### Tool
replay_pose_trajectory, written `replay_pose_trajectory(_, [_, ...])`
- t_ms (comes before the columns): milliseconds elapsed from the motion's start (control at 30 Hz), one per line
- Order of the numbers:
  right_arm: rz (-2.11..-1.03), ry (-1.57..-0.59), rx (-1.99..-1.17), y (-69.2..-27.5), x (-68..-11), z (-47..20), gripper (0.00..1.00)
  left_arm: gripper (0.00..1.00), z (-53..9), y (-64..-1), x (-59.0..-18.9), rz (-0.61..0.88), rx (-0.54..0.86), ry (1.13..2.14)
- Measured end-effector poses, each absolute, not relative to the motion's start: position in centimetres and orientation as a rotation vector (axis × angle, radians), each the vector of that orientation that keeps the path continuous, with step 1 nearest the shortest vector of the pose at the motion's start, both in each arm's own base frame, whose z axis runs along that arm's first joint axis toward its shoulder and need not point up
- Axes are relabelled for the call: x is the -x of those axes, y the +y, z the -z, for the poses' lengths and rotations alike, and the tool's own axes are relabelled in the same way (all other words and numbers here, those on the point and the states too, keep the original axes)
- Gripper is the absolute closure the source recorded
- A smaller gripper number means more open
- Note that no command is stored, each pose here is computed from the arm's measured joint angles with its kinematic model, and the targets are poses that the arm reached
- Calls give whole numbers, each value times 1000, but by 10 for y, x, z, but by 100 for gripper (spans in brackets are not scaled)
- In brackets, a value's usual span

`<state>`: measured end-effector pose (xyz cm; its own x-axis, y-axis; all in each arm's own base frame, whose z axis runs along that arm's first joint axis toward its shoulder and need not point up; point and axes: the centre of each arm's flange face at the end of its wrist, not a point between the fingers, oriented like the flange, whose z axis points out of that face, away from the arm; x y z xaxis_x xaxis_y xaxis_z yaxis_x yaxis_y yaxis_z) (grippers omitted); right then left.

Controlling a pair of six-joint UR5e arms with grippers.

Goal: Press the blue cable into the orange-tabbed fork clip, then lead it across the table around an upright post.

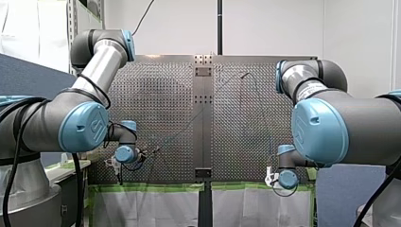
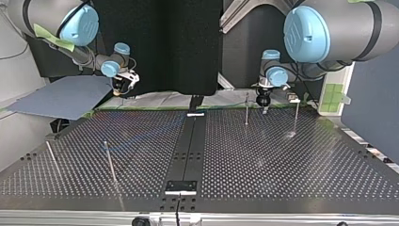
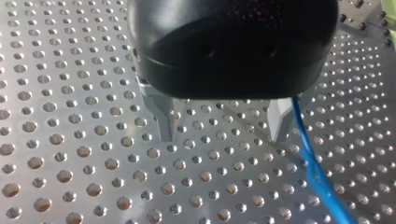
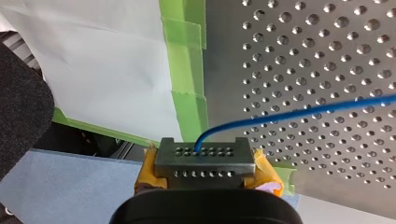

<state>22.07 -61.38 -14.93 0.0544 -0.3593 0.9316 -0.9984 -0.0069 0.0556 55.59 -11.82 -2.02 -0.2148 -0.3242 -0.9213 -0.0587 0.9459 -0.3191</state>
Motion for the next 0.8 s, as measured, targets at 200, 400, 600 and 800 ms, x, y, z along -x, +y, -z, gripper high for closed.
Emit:
replay_pose_trajectory(200, [-972,-1429,-1495,-616,-221,151,99,0,20,-119,-556,249,286,1779])
replay_pose_trajectory(400, [-986,-1423,-1498,-618,-222,152,99,0,21,-119,-555,247,284,1781])
replay_pose_trajectory(600, [-995,-1419,-1505,-618,-224,153,99,0,21,-120,-555,250,280,1785])
replay_pose_trajectory(800, [-999,-1417,-1510,-617,-226,154,99,0,23,-122,-551,254,278,1812])
